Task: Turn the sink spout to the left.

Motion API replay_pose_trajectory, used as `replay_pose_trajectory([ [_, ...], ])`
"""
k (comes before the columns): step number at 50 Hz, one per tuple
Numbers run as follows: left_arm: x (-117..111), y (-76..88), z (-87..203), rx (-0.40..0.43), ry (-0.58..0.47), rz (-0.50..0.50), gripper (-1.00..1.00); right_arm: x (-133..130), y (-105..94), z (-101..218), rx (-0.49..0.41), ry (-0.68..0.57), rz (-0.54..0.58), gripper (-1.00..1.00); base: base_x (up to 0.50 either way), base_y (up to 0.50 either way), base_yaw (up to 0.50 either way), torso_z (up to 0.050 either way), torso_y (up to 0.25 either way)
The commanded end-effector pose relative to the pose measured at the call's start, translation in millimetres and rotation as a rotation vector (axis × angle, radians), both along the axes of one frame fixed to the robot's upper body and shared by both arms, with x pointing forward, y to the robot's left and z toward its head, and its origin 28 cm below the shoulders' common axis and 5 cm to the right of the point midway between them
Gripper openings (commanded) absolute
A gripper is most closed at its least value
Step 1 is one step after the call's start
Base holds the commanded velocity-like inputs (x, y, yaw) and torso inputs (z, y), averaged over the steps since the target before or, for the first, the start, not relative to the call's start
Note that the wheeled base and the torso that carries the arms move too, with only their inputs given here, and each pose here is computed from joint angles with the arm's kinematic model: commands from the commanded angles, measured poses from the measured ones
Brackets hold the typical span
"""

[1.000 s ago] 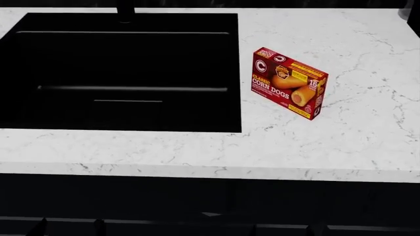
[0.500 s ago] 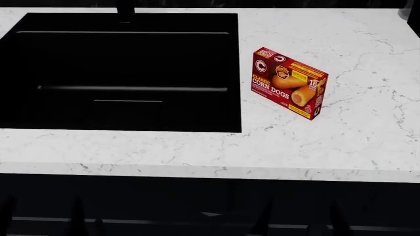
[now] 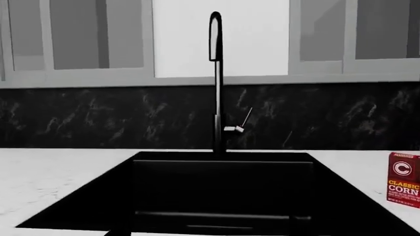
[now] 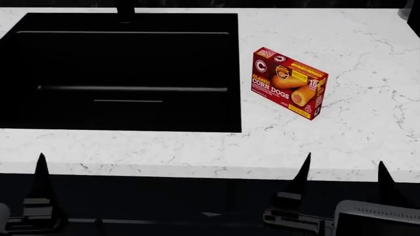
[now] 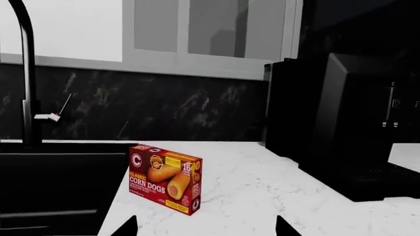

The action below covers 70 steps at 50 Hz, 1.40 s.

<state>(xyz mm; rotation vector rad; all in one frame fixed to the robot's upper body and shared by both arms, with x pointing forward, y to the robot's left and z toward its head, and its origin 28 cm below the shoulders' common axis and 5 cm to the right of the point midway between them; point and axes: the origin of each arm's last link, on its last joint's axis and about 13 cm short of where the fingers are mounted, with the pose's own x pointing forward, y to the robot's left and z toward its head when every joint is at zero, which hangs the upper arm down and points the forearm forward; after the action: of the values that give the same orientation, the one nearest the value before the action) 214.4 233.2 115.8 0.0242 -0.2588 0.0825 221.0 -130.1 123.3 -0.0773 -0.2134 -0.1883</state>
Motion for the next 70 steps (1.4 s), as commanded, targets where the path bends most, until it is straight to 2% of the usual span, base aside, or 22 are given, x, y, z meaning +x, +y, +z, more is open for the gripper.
replay_pose_trajectory([
  [1,2.8,9.1,15.6,0.022,-0.032,0.050,1.00,4.0,-11.2,16.4,-0.006,-0.029,-0.056,1.00,0.00,0.00,0.00,0.000,0.000],
  [20,7.4,17.1,47.9,0.038,-0.093,0.081,1.00,11.5,-20.4,44.1,-0.037,-0.083,-0.094,1.00,0.00,0.00,0.00,0.000,0.000],
  [23,7.9,18.3,52.0,0.033,-0.099,0.094,1.00,11.6,-21.4,47.3,-0.042,-0.088,-0.099,1.00,0.00,0.00,0.00,0.000,0.000],
  [24,7.1,19.5,55.0,0.020,-0.134,0.129,1.00,12.3,-21.7,46.7,-0.045,-0.086,-0.097,1.00,0.00,0.00,0.00,0.000,0.000],
  [29,7.2,19.7,56.5,0.038,-0.115,0.133,1.00,13.8,-23.1,52.5,-0.049,-0.096,-0.106,1.00,0.00,0.00,0.00,0.000,0.000],
  [48,10.9,19.7,68.0,0.018,-0.124,0.153,1.00,15.2,-24.5,59.9,-0.064,-0.106,-0.107,1.00,0.00,0.00,0.00,0.000,0.000],
  [57,14.8,20.0,66.3,0.004,-0.073,0.174,1.00,15.8,-24.3,58.9,-0.063,-0.104,-0.108,1.00,0.00,0.00,0.00,0.000,0.000],
  [58,15.1,20.2,66.2,0.000,-0.040,0.185,1.00,15.7,-24.2,59.7,-0.063,-0.105,-0.107,1.00,0.00,0.00,0.00,0.000,0.000],
  [60,13.7,18.9,65.8,0.019,-0.084,0.153,1.00,16.0,-24.2,59.8,-0.063,-0.106,-0.108,1.00,0.00,0.00,0.00,0.000,0.000],
  [61,12.3,19.2,66.1,-0.009,-0.097,0.147,1.00,16.0,-24.1,60.0,-0.063,-0.106,-0.108,1.00,0.00,0.00,0.00,0.000,0.000],
  [62,13.5,19.8,65.9,0.009,-0.075,0.149,1.00,15.8,-24.0,60.6,-0.064,-0.107,-0.108,1.00,0.00,0.00,0.00,0.000,0.000],
  [63,11.9,19.1,66.4,0.007,-0.082,0.125,1.00,15.5,-24.6,60.6,-0.062,-0.109,-0.109,1.00,0.00,0.00,0.00,0.000,0.000],
  [70,11.1,18.8,66.1,0.023,-0.094,0.124,1.00,14.2,-23.9,60.9,-0.056,-0.132,-0.078,1.00,0.02,0.24,0.00,0.000,0.000],
])
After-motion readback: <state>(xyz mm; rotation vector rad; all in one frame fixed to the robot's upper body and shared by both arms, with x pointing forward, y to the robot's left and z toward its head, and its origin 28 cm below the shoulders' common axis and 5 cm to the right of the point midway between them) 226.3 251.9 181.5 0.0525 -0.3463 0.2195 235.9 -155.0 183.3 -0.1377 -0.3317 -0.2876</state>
